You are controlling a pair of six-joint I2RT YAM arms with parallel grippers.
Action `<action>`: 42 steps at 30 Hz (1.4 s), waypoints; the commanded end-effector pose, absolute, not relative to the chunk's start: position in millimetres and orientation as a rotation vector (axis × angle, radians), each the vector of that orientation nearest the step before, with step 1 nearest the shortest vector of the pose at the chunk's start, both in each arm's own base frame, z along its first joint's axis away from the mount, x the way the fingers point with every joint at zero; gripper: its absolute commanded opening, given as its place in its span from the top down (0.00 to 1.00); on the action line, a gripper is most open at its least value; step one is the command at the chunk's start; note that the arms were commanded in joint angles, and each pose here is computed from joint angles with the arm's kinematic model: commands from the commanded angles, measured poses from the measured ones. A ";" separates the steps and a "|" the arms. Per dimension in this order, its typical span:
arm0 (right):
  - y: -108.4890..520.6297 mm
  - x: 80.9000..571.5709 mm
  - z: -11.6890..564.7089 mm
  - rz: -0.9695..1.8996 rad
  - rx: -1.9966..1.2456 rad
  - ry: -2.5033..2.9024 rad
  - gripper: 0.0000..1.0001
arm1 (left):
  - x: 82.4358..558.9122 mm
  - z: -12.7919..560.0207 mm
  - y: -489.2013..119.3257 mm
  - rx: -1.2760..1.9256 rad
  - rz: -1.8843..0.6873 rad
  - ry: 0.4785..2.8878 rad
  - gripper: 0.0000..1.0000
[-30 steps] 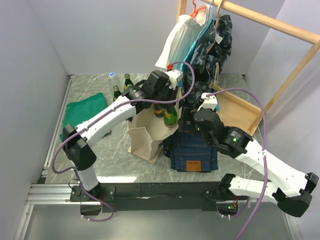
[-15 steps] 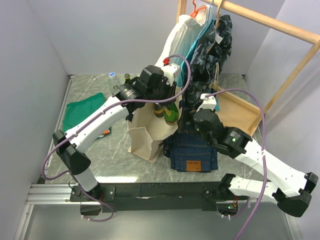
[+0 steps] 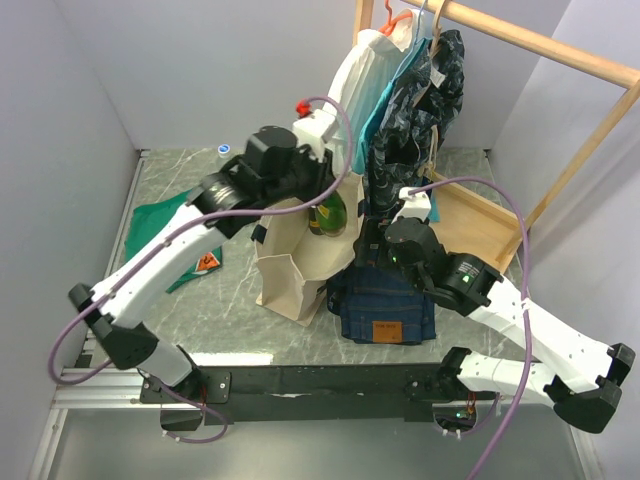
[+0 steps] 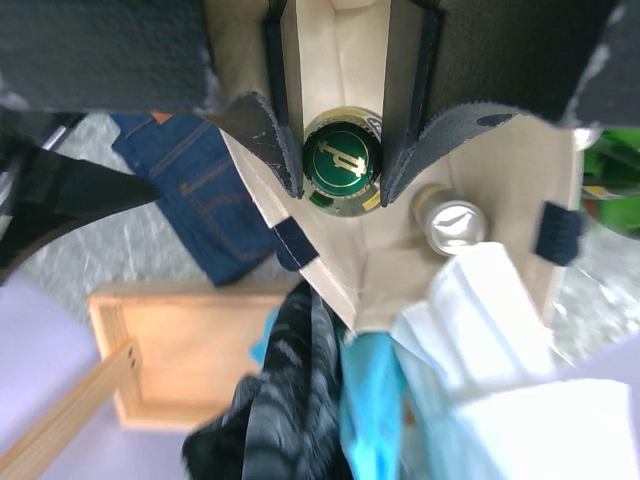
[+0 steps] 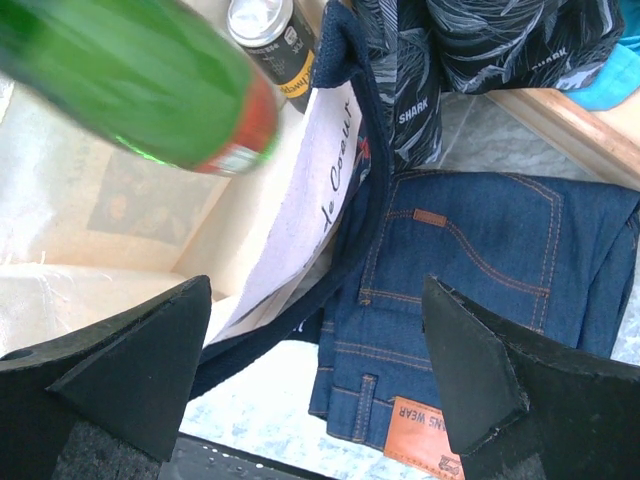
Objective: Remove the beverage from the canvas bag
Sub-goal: Take out the drink from the canvas bag.
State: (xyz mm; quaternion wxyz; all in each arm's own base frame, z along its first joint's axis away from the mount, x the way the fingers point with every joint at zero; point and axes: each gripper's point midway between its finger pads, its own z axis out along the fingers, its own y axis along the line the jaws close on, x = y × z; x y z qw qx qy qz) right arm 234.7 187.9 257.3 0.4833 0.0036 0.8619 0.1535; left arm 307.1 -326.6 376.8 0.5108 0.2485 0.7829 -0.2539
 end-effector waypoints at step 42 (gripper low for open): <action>203.6 243.1 267.4 0.437 0.020 2.075 0.09 | 273.1 530.7 -201.9 0.206 -0.474 1.425 0.99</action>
